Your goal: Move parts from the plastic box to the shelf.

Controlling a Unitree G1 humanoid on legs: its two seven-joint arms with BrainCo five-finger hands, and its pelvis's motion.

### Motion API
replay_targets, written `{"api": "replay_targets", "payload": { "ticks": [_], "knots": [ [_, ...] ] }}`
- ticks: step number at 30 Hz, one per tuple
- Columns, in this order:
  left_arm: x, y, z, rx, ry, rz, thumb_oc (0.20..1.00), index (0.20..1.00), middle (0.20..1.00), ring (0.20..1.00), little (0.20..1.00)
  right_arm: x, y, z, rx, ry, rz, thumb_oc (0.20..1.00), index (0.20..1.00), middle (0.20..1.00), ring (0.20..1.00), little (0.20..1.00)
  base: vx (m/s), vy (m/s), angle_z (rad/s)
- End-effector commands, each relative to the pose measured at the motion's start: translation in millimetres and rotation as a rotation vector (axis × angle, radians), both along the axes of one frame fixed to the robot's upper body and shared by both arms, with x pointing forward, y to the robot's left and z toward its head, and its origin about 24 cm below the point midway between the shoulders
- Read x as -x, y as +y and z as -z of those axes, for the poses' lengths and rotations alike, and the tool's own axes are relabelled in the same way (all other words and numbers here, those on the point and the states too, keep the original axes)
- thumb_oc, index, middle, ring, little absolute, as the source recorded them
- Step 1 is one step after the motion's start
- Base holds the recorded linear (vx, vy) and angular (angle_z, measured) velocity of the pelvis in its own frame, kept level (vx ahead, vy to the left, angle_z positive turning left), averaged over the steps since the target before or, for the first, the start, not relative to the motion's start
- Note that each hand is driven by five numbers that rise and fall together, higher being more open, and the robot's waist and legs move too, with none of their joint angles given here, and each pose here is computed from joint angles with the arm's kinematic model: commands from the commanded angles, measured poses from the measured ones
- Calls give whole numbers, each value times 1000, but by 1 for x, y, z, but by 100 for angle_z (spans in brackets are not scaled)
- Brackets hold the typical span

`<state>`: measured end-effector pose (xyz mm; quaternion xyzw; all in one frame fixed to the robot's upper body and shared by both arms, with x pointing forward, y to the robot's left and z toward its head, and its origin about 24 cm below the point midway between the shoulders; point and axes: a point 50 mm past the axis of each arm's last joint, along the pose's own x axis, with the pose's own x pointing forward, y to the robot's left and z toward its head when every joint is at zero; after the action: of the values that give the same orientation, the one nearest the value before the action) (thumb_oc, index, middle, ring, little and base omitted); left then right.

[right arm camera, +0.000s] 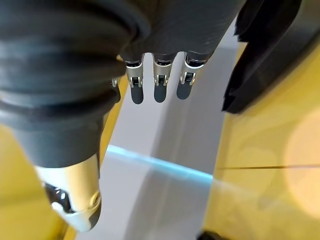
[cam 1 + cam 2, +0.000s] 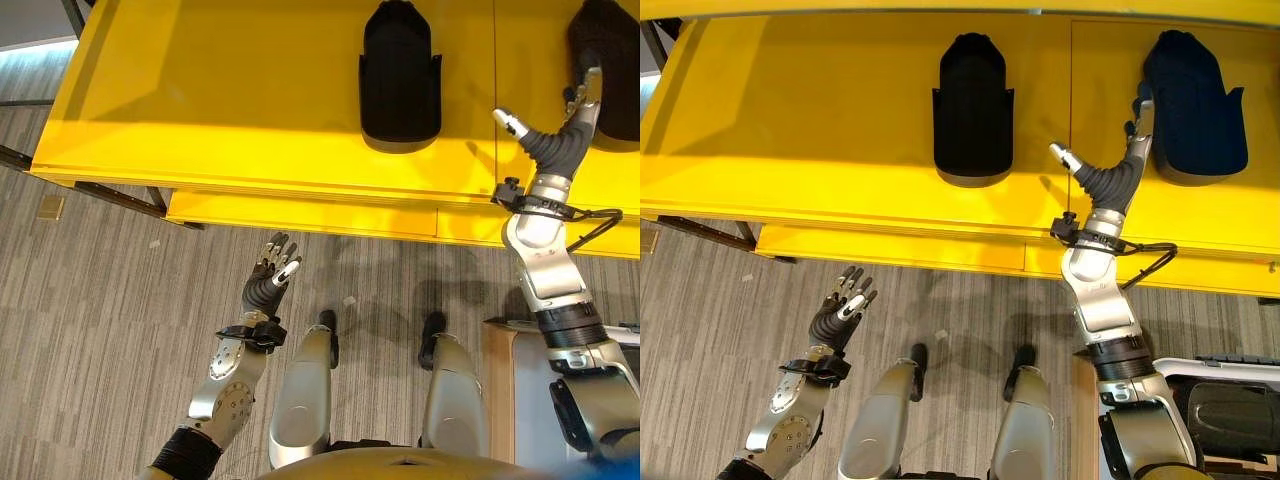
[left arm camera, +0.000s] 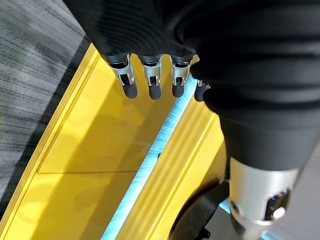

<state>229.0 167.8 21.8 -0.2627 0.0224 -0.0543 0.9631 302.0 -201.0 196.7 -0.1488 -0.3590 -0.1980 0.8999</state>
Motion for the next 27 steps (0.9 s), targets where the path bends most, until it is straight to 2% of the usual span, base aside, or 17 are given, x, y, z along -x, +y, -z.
{"api": "replay_targets", "payload": {
  "ticks": [1,4,8,9,10,15,21,27],
  "knots": [
    [4,2,-8,-43,-75,46,1000,1000,1000,1000,1000,10,3,-9,253,-45,-41,1000,1000,1000,1000,1000,23,-19,4],
    [6,2,-8,-43,-81,62,1000,1000,1000,1000,1000,34,2,2,476,5,-69,1000,1000,1000,1000,1000,0,0,0],
    [10,6,-9,-97,-95,95,1000,1000,1000,1000,1000,58,16,12,852,81,-218,1000,1000,1000,1000,1000,-1,-5,1],
    [9,6,-9,-96,-96,95,1000,1000,1000,1000,1000,58,16,12,853,81,-218,1000,1000,1000,1000,1000,6,-21,5],
    [10,5,-7,-105,-89,112,1000,1000,1000,1000,1000,59,21,12,966,82,-238,1000,1000,1000,1000,1000,0,0,0],
    [9,2,-7,-123,-86,139,1000,1000,1000,1000,1000,50,45,27,1240,122,-321,1000,1000,1000,1000,1000,1,-4,1],
    [6,-2,-8,-118,-86,142,1000,1000,1000,1000,1000,36,63,36,1341,122,-337,1000,1000,1000,1000,1000,0,0,0],
    [5,-3,-8,-106,-90,129,1000,1000,1000,1000,1000,21,77,47,1301,143,-339,1000,1000,1000,1000,1000,0,0,0]
  ]
}}
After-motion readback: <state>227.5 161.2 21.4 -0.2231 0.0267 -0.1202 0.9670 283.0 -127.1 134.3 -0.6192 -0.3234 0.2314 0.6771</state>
